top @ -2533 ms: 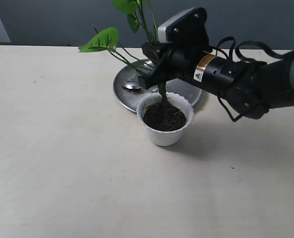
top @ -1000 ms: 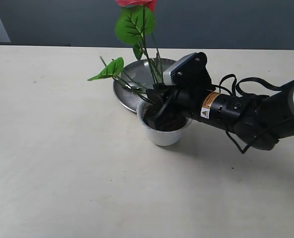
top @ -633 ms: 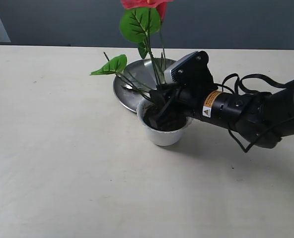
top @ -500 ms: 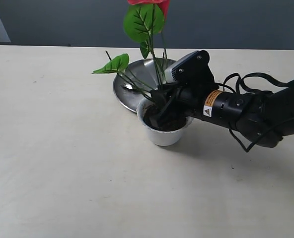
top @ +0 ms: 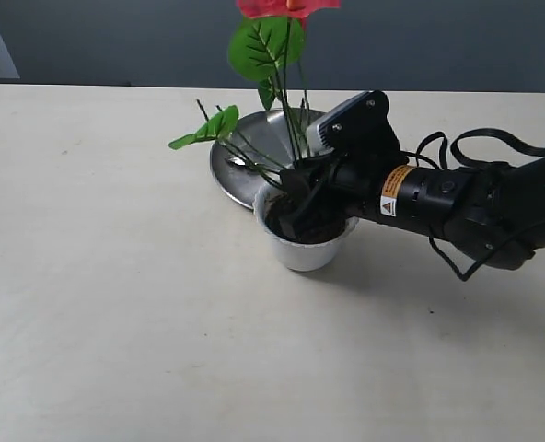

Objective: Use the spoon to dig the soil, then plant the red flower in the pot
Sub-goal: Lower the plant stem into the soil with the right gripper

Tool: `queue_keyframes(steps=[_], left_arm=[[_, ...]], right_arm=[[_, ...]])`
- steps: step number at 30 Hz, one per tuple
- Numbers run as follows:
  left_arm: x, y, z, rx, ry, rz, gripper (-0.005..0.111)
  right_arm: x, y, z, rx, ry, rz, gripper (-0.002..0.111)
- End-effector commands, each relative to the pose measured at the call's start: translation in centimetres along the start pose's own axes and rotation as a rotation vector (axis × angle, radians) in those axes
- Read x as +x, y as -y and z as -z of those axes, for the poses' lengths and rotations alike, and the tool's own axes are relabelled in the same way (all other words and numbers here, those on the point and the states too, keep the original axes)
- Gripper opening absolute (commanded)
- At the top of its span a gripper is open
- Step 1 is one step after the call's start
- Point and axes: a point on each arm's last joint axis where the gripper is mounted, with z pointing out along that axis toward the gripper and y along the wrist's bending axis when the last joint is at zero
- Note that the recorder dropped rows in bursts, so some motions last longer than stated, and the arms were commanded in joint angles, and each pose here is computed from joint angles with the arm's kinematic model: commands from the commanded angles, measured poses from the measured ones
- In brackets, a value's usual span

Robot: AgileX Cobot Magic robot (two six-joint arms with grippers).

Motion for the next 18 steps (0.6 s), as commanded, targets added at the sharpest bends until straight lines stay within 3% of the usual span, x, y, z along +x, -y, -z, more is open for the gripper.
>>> queue_keyframes(steps=[1,18], left_arm=[[-0.16,0.03,0.02,0.005,0.007,0.006,0.000],[-0.18,0.04,0.02,0.006,0.009,0.006,0.000]], right_arm=[[0.57,-0.04,0.16,-0.003,-0.056,0.010,0.023],[0.94,-0.22,0.19,-0.023,-0.096,-0.006,0.023]])
